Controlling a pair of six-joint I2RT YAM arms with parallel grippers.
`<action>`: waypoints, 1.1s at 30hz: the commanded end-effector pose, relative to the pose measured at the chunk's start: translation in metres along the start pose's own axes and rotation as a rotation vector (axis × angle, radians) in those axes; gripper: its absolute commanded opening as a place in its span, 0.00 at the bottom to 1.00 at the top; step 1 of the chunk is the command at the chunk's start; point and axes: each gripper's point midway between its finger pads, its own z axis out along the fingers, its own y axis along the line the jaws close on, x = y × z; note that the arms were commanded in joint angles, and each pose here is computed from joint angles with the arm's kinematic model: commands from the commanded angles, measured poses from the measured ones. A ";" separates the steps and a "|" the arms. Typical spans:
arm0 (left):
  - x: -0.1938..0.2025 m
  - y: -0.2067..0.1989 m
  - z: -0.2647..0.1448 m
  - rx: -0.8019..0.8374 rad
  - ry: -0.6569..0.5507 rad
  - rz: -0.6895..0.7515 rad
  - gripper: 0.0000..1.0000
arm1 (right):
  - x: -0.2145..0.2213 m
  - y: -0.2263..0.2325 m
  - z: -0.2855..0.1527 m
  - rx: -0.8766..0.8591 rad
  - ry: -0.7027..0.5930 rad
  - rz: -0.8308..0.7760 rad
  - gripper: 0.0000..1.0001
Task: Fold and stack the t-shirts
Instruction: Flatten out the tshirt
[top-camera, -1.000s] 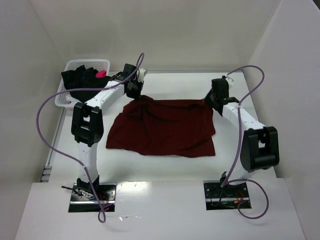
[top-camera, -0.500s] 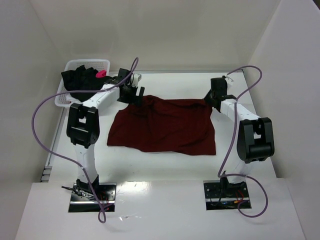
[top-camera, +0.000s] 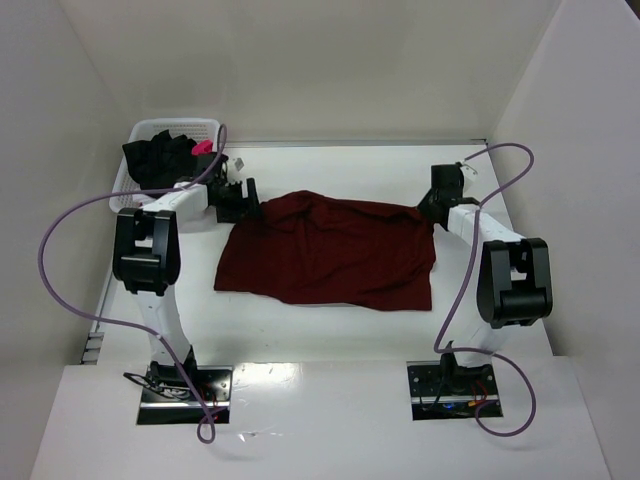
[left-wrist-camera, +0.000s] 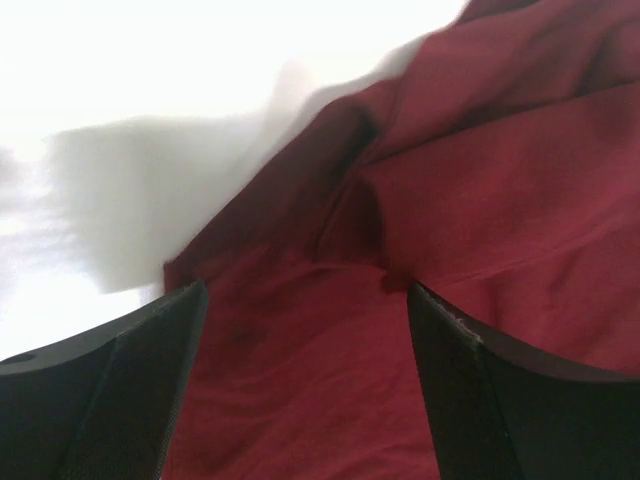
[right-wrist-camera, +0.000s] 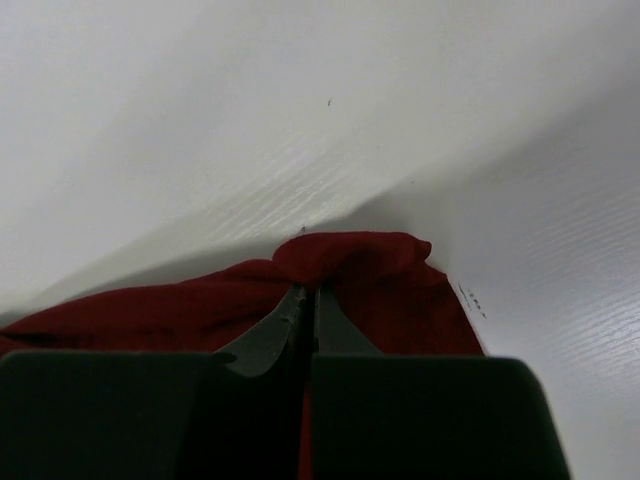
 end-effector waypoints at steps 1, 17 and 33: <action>-0.032 -0.038 -0.019 0.190 -0.109 -0.002 0.87 | -0.027 0.003 -0.012 -0.017 -0.097 0.019 0.00; -0.032 -0.028 -0.010 0.302 -0.109 -0.091 0.73 | -0.026 0.001 -0.015 -0.021 -0.103 0.012 0.01; -0.045 -0.011 0.005 0.130 -0.127 -0.163 0.62 | -0.025 0.006 -0.016 -0.048 -0.095 -0.006 0.02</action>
